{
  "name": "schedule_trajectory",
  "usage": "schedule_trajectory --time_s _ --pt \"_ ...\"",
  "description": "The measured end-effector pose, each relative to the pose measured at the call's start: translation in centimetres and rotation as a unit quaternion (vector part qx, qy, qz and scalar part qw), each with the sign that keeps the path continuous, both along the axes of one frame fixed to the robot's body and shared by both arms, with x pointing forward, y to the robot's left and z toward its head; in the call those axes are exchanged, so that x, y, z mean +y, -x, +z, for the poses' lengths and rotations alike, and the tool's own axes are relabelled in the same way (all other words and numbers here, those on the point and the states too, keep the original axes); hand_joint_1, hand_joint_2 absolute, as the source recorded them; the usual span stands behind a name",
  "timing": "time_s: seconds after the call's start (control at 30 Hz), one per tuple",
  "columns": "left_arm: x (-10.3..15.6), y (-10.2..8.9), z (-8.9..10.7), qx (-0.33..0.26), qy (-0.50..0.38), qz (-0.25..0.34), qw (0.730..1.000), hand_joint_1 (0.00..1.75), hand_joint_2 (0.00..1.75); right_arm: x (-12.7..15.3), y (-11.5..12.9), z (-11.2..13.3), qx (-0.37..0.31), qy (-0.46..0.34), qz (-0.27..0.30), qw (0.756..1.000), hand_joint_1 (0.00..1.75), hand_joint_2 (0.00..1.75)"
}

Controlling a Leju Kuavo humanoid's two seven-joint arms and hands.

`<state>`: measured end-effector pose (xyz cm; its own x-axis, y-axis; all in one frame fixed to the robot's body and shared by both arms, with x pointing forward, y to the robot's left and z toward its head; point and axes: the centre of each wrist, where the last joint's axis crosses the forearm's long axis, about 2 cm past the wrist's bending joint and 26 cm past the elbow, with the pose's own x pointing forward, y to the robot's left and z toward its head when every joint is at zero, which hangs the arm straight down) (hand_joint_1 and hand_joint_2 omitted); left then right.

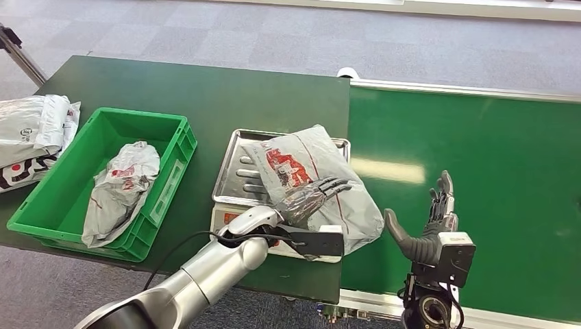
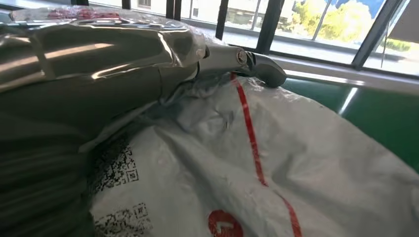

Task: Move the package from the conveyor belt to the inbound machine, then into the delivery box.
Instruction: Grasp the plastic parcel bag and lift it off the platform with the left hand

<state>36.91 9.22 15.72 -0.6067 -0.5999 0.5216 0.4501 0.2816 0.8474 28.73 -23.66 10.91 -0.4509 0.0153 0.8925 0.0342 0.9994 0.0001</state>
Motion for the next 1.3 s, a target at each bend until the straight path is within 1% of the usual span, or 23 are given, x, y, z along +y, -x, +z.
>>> schedule_trajectory --time_s 0.13,0.27,0.3,0.4,0.43,0.47,0.67,0.97,1.3 --pt "-0.07 -0.27 -0.58 0.020 -0.036 0.018 0.999 0.00 1.75 0.01 0.30 -0.08 0.005 -0.006 -0.006 1.000 0.00 1.75" --pt "-0.12 -0.43 -0.89 0.027 -0.053 0.026 0.998 0.00 1.75 0.15 0.53 -0.24 0.009 -0.018 -0.001 1.000 0.00 1.75" --pt "-0.14 -0.45 -0.93 0.028 -0.055 0.026 0.998 0.22 1.75 0.18 0.57 -0.27 0.009 -0.020 0.000 1.000 0.00 1.75" --pt "-0.16 -0.46 -1.03 0.027 -0.058 0.024 0.998 1.51 1.75 0.24 0.65 -0.31 0.010 -0.028 0.001 1.000 0.00 1.75" --pt "-0.15 -0.44 -1.06 0.025 -0.057 0.022 0.998 1.72 1.75 0.23 0.69 -0.32 0.010 -0.029 0.001 1.000 0.00 1.75" --pt "-0.13 -0.43 -1.08 0.024 -0.055 0.018 0.998 1.75 1.75 0.21 0.72 -0.32 0.010 -0.030 0.001 0.999 0.00 1.75" --pt "0.11 -0.28 -0.96 0.015 -0.034 -0.007 0.999 1.75 1.75 0.08 0.86 -0.40 0.011 -0.031 -0.001 0.999 0.00 1.75" --pt "0.21 -0.41 -0.41 0.006 -0.025 -0.010 1.000 1.75 1.75 -0.06 0.92 -0.47 0.012 -0.032 -0.004 0.999 0.00 1.75" --pt "0.21 -0.42 -0.26 0.003 -0.023 -0.011 1.000 1.75 1.75 -0.05 0.93 -0.48 0.013 -0.033 -0.005 0.999 0.00 1.75"
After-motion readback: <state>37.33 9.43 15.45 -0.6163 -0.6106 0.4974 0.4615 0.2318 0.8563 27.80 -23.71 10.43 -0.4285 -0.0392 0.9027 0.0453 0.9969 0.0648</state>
